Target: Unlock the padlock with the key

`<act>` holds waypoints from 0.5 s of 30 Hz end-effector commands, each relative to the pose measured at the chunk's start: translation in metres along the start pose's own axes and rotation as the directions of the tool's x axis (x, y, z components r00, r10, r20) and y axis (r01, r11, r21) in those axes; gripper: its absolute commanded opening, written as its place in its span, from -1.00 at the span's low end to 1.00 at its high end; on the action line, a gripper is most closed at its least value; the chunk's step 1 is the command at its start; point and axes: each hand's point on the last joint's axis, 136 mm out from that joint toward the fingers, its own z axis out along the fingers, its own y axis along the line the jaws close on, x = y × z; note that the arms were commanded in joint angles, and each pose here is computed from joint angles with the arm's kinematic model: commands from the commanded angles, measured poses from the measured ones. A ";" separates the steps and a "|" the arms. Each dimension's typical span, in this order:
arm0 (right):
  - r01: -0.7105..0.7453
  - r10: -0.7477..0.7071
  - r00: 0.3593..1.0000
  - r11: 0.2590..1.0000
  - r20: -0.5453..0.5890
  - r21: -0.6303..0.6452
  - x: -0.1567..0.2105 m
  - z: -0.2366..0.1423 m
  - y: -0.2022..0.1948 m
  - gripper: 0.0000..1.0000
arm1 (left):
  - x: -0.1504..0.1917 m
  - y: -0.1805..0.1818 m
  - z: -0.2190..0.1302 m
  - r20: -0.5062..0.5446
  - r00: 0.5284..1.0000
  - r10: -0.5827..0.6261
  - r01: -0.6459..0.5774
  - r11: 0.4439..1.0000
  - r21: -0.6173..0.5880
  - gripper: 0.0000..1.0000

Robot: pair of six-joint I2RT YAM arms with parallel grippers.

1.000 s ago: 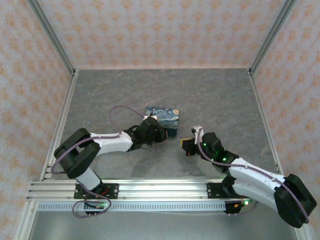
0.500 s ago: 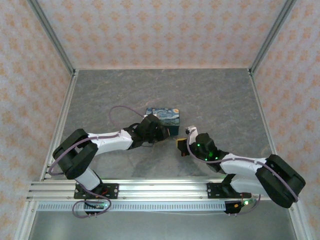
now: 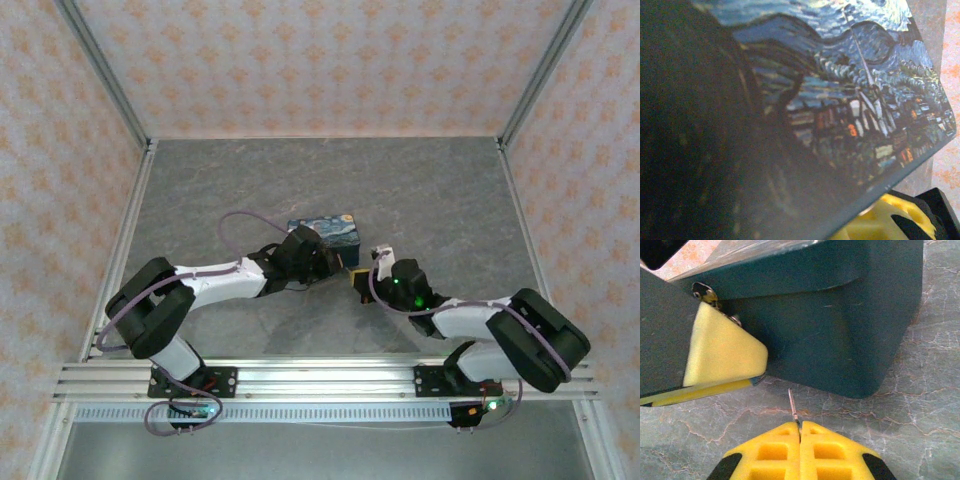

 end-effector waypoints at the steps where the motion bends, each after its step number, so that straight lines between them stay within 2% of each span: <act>1: 0.008 -0.005 0.999 0.997 0.038 -0.083 -0.016 0.002 0.016 -1.00 | -0.015 -0.023 -0.004 0.034 0.999 -0.012 0.010 0.998 0.062 -0.51; 10: 0.014 -0.012 1.000 0.993 0.017 -0.118 -0.014 0.006 0.022 -1.00 | -0.016 -0.028 -0.005 0.033 0.999 -0.007 0.005 0.998 0.064 -0.51; 15: 0.005 0.000 0.999 0.993 0.041 -0.118 -0.020 0.003 0.021 -1.00 | -0.016 -0.026 -0.004 0.032 0.999 -0.006 0.004 0.998 0.057 -0.51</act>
